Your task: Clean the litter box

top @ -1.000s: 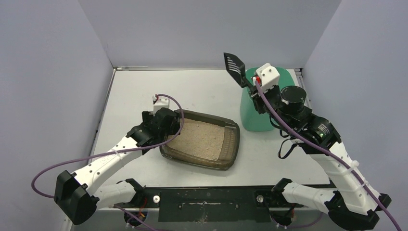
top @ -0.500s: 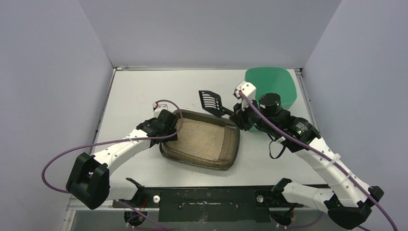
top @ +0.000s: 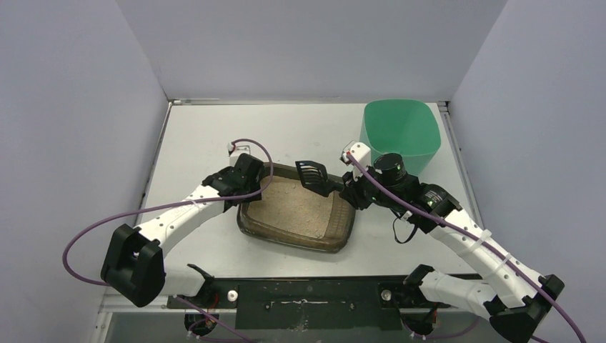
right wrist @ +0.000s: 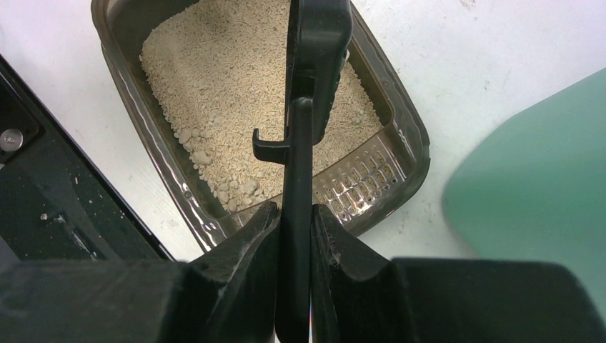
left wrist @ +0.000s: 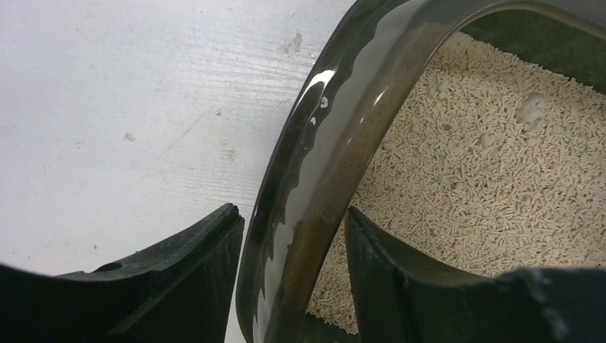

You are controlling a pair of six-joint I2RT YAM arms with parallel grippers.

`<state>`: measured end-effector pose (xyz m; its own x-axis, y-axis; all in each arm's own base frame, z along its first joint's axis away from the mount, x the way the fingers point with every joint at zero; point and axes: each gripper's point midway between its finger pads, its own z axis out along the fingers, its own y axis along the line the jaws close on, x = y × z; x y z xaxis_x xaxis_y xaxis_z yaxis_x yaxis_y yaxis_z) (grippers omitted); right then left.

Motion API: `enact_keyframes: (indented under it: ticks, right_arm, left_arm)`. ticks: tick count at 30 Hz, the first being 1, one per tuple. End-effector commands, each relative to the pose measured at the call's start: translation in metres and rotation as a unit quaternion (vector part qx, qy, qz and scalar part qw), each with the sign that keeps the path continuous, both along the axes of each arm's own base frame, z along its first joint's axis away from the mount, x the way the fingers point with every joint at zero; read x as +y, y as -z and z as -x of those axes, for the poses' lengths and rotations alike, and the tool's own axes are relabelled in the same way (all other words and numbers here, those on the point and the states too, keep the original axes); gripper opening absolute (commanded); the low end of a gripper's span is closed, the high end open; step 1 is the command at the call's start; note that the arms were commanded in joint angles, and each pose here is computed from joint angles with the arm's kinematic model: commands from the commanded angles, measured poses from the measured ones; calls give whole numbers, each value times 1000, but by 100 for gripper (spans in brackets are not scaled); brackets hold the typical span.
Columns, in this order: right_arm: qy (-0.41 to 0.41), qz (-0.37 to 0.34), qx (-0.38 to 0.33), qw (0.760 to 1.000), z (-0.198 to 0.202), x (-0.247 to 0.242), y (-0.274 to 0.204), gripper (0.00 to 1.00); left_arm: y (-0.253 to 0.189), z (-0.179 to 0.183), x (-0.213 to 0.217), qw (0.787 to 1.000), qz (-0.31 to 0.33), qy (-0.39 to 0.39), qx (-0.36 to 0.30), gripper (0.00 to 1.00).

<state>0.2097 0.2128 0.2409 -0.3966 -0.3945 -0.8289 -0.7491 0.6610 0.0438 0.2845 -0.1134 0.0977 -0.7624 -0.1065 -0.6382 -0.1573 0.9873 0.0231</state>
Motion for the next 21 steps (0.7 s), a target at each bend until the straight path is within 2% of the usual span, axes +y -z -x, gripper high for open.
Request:
enact_keyframes:
  ticks: [1,9,17,21]
  right_arm:
    - [-6,-38,-30,999,-3,8,-15,0]
    - [-10,-42,-30,999,1,8,-17,1]
    - [-7,-50,-30,998,2,8,-21,1]
    - [-5,-54,-33,998,2,7,-24,1]
  left_arm:
    - [-17,-10,-3,1000,4,-1,-17,51]
    - [-6,-11,-1,1000,-11,-1,-5,44]
    - [-1,-12,-2,1000,-14,5,0,28]
    - [3,-12,8,1000,-18,-5,5,13]
